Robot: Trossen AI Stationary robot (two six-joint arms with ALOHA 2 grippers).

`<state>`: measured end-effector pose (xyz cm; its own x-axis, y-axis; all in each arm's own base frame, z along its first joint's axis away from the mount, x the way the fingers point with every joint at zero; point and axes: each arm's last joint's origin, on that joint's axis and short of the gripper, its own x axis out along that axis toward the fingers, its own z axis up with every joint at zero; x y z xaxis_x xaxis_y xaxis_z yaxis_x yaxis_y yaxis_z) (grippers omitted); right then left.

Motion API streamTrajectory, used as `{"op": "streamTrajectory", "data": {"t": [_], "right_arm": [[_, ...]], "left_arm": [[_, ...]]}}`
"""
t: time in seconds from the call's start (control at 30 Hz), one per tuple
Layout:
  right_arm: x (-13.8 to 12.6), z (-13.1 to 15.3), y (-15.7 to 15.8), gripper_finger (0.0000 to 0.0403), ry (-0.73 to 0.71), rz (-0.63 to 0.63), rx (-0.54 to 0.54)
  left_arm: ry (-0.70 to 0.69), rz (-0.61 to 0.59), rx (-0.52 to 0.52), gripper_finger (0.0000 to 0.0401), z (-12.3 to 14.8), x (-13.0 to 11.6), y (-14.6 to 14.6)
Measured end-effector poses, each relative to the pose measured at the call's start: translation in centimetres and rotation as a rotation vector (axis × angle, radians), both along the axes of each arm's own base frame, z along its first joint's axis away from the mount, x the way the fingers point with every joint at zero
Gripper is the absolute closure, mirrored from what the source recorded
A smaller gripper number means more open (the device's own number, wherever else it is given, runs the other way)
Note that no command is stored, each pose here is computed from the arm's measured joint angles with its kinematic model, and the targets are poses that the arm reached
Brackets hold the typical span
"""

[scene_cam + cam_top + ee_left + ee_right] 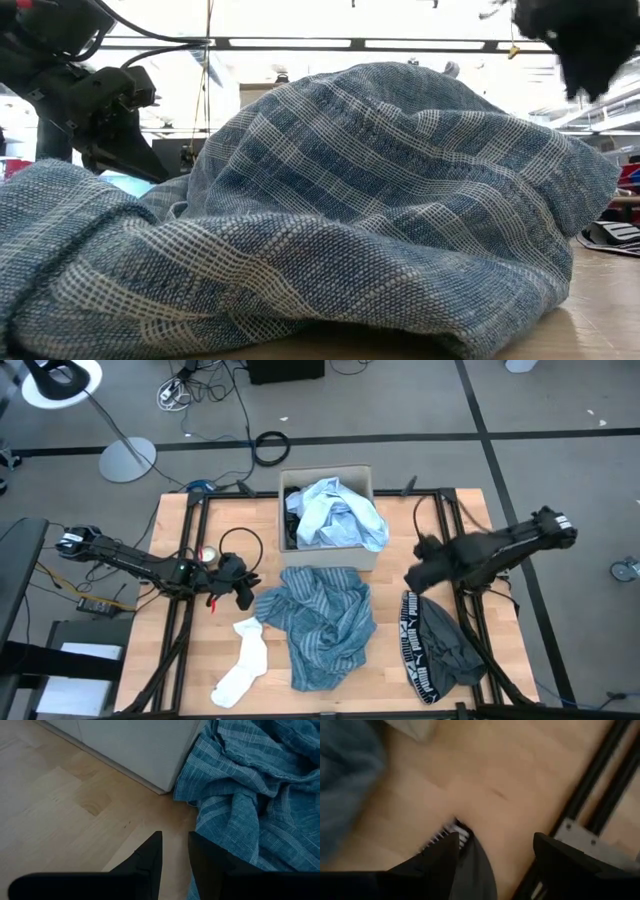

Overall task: Sort clothes
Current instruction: Put the gray boxer into the laundry bin

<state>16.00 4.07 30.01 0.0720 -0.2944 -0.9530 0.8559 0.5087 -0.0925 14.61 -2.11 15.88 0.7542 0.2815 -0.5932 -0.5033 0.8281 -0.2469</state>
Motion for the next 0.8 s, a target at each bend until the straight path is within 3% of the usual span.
{"op": "streamTrajectory", "data": {"t": [0.43, 0.63, 0.73, 0.8], "right_arm": [[0.4, -11.2, 3.7, 0.0149, -0.006, 0.039, 0.158], [-0.2, -15.1, 4.4, 0.015, 0.039, 0.009, 0.192], [-0.2, -16.0, 4.6, 0.017, 0.051, 0.0, 0.204], [-0.1, -16.1, 4.8, 0.0206, 0.051, 0.007, 0.206]], "left_arm": [[-0.008, 0.002, -0.004, 0.0302, 0.1, 0.0, 0.0], [-0.011, 0.011, -0.016, 0.0302, 0.0, 0.0, 0.0], [-0.006, 0.013, -0.017, 0.0302, 0.0, 0.0, 0.0], [-0.007, 0.014, -0.017, 0.0302, 0.0, 0.0, 0.0]]}}
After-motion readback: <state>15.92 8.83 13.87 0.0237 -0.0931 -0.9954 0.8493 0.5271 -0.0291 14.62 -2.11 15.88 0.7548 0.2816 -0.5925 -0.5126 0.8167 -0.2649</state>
